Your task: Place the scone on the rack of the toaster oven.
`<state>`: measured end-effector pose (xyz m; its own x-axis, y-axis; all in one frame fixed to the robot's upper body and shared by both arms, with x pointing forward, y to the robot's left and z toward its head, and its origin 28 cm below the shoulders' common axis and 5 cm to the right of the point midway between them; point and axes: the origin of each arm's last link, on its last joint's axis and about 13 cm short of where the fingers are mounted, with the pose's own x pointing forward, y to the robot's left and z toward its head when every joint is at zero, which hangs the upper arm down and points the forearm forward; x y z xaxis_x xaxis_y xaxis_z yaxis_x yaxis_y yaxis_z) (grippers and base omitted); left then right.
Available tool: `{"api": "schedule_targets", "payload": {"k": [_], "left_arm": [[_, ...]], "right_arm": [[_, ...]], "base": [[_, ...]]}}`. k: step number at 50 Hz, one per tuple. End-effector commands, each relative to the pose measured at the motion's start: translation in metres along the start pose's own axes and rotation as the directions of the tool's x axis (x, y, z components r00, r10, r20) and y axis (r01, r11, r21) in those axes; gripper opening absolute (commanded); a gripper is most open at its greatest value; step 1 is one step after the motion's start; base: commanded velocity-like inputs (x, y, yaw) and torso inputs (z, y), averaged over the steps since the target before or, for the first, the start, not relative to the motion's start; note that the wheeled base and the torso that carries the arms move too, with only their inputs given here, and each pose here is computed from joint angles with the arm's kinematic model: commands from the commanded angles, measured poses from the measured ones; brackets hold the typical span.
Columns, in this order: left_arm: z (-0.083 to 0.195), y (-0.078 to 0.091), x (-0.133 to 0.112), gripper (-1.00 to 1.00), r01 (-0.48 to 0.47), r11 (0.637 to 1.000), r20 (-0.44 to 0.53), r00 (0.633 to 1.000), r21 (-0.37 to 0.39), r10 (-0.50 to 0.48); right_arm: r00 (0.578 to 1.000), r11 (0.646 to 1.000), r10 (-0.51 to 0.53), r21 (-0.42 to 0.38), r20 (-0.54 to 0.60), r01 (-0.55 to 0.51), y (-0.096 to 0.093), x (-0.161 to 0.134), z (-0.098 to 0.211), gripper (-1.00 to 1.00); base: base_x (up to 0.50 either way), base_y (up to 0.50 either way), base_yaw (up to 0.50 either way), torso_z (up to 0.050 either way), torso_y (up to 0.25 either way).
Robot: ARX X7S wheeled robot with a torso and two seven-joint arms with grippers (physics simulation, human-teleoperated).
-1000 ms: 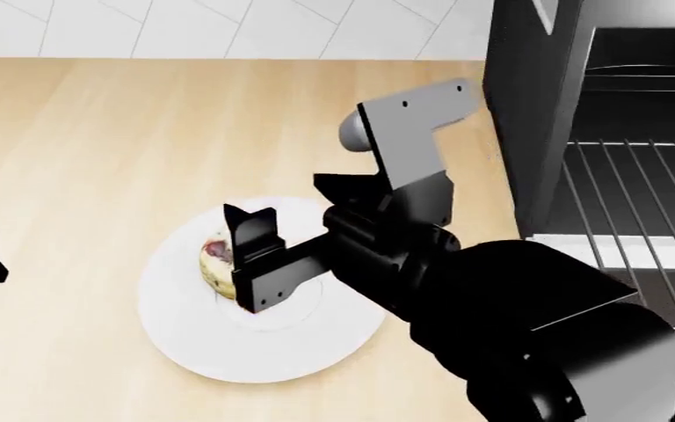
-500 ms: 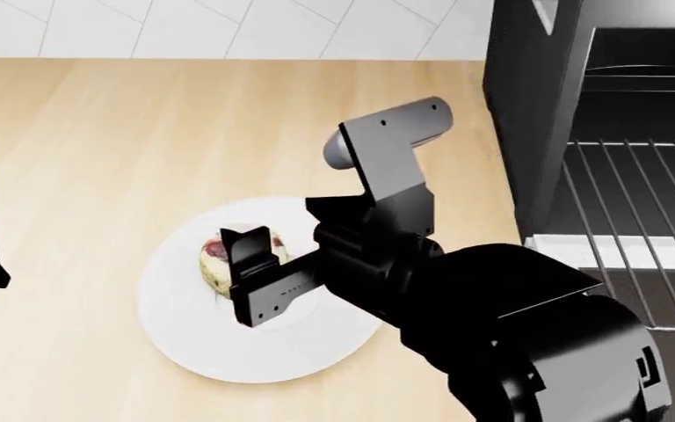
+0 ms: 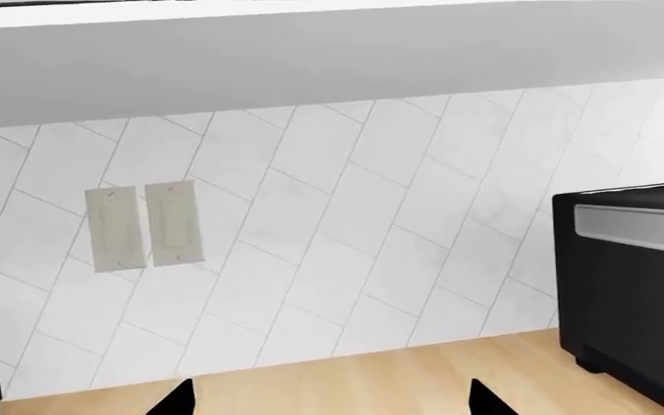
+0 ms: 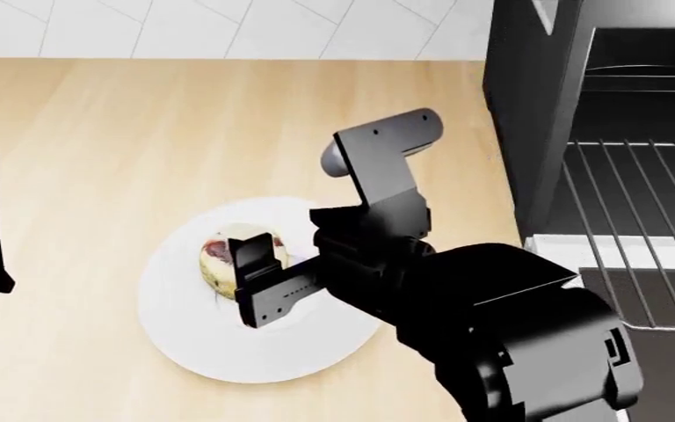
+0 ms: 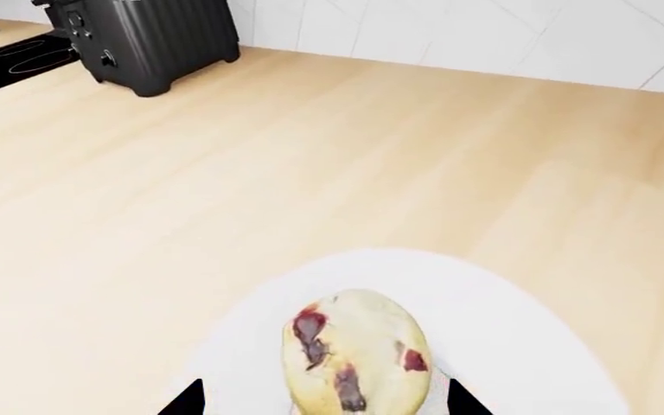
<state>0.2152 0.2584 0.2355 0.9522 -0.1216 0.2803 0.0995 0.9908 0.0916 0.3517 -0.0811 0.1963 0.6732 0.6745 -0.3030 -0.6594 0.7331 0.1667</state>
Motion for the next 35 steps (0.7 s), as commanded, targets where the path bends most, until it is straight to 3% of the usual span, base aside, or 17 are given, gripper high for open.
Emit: {"api": "schedule_targets", "payload": {"k": [1, 35], "left_arm": [[-0.002, 0.001, -0.001, 1.0, -0.003, 1.0, -0.008, 1.0, -0.002, 0.003], [-0.003, 0.0, -0.003, 1.0, 0.005, 1.0, -0.01, 1.0, -0.008, -0.005]], "right_arm": [[0.999, 1.0, -0.021, -0.005, -0.03, 0.021, -0.006, 0.007, -0.003, 1.0], [0.995, 0.998, -0.007, -0.063, -0.096, 0.001, -0.009, 0.029, 0.007, 1.0]], "base": [[0.0, 0.0, 0.0, 0.0, 0.0], [0.0, 0.0, 0.0, 0.0, 0.0]]}}
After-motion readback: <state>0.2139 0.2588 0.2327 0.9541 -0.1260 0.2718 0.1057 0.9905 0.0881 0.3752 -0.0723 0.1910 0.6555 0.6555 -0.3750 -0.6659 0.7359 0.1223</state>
